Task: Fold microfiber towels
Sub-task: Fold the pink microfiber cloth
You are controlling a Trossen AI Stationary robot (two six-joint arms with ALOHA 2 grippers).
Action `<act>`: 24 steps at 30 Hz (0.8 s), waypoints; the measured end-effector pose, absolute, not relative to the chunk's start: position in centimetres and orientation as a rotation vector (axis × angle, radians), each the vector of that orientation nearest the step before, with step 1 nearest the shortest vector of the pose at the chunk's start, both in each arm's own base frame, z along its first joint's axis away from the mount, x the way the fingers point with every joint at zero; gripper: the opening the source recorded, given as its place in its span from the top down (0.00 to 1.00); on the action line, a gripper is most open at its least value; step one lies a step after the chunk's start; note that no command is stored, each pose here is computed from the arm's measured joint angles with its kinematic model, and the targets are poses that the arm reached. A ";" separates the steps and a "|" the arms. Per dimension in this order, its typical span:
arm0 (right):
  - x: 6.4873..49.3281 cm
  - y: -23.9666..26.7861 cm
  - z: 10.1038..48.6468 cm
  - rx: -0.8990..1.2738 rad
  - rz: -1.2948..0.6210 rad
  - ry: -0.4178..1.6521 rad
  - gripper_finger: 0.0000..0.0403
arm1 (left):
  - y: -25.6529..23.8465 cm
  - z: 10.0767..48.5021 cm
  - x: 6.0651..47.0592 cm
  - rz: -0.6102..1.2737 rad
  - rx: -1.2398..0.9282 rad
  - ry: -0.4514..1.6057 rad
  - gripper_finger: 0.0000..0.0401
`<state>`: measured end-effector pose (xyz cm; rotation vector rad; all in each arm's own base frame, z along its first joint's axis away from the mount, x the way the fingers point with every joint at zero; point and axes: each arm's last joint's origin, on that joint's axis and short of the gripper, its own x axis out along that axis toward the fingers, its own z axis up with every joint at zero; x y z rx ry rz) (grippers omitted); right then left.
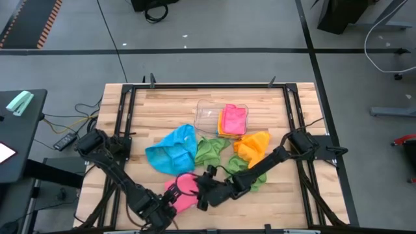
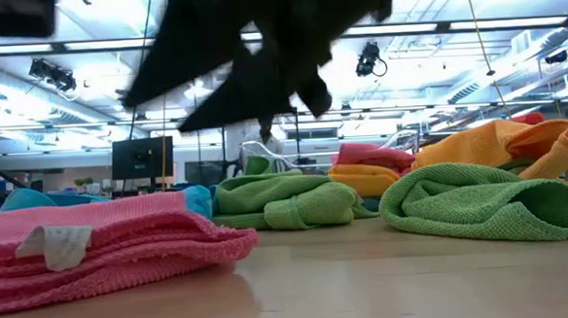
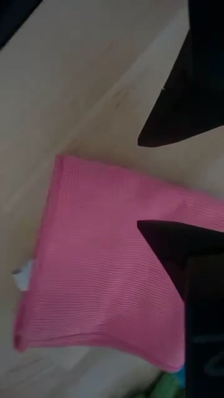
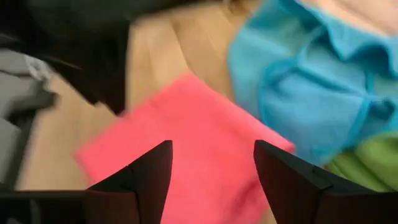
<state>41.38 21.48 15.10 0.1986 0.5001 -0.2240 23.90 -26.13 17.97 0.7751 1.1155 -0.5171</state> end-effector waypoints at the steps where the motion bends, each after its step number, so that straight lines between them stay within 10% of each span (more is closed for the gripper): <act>1: 41.4 21.9 14.9 0.202 -0.219 0.488 0.42 | -26.4 18.0 23.8 -0.519 0.781 1.102 0.45; 24: 40.1 25.0 15.0 -0.347 0.081 0.484 0.42 | -24.9 18.3 26.8 -0.295 0.492 1.042 0.58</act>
